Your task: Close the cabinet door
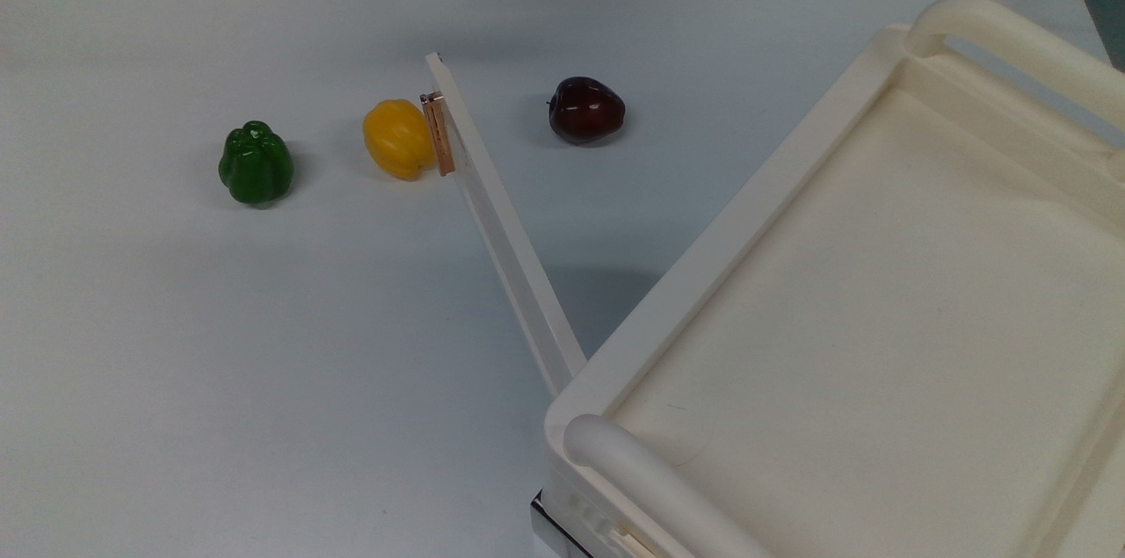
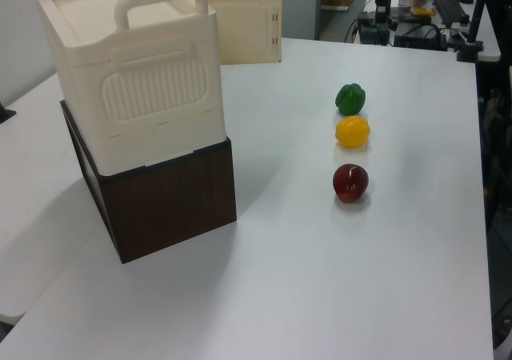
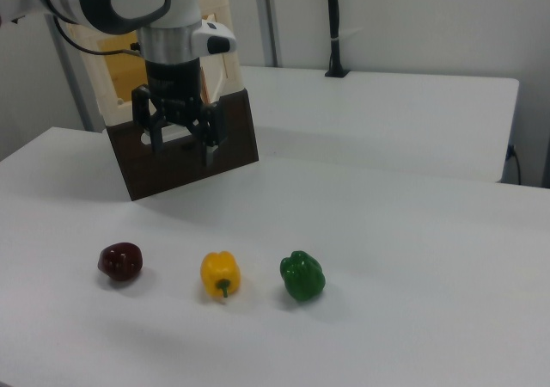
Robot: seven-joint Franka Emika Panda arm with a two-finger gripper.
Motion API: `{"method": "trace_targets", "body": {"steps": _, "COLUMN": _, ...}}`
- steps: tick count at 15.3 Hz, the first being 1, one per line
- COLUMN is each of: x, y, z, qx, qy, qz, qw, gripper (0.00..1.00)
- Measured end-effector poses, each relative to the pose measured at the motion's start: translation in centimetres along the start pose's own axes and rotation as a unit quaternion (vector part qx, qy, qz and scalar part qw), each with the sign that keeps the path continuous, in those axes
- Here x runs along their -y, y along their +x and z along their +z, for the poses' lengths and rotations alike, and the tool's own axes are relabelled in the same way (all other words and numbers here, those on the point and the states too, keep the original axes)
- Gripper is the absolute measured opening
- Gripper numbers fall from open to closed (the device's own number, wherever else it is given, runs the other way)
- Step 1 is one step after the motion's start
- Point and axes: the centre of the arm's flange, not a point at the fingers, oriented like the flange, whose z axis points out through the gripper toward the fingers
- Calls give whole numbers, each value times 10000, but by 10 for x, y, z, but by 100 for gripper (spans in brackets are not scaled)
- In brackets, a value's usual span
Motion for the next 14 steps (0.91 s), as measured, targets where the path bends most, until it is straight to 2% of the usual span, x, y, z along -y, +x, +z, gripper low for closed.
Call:
{"method": "trace_targets", "body": {"steps": 5, "x": 5, "y": 2, "z": 2, "qx": 19, "qy": 1, "qz": 221, "qw": 9998, "gripper": 100}}
{"method": "trace_targets", "body": {"steps": 6, "x": 5, "y": 2, "z": 2, "qx": 20, "qy": 1, "qz": 249, "qw": 9997, "gripper": 96}}
{"method": "trace_targets", "body": {"steps": 9, "x": 5, "y": 3, "z": 2, "qx": 12, "qy": 2, "qz": 373, "qw": 9993, "gripper": 62}}
{"method": "trace_targets", "body": {"steps": 11, "x": 5, "y": 7, "z": -1, "qx": -179, "qy": 22, "qz": 788, "qw": 9967, "gripper": 42}}
{"method": "trace_targets", "body": {"steps": 13, "x": 9, "y": 19, "z": -8, "qx": -632, "qy": 97, "qz": 1471, "qw": 9871, "gripper": 20}}
{"method": "trace_targets", "body": {"steps": 14, "x": 12, "y": 27, "z": -10, "qx": -910, "qy": 138, "qz": 1827, "qw": 9788, "gripper": 10}}
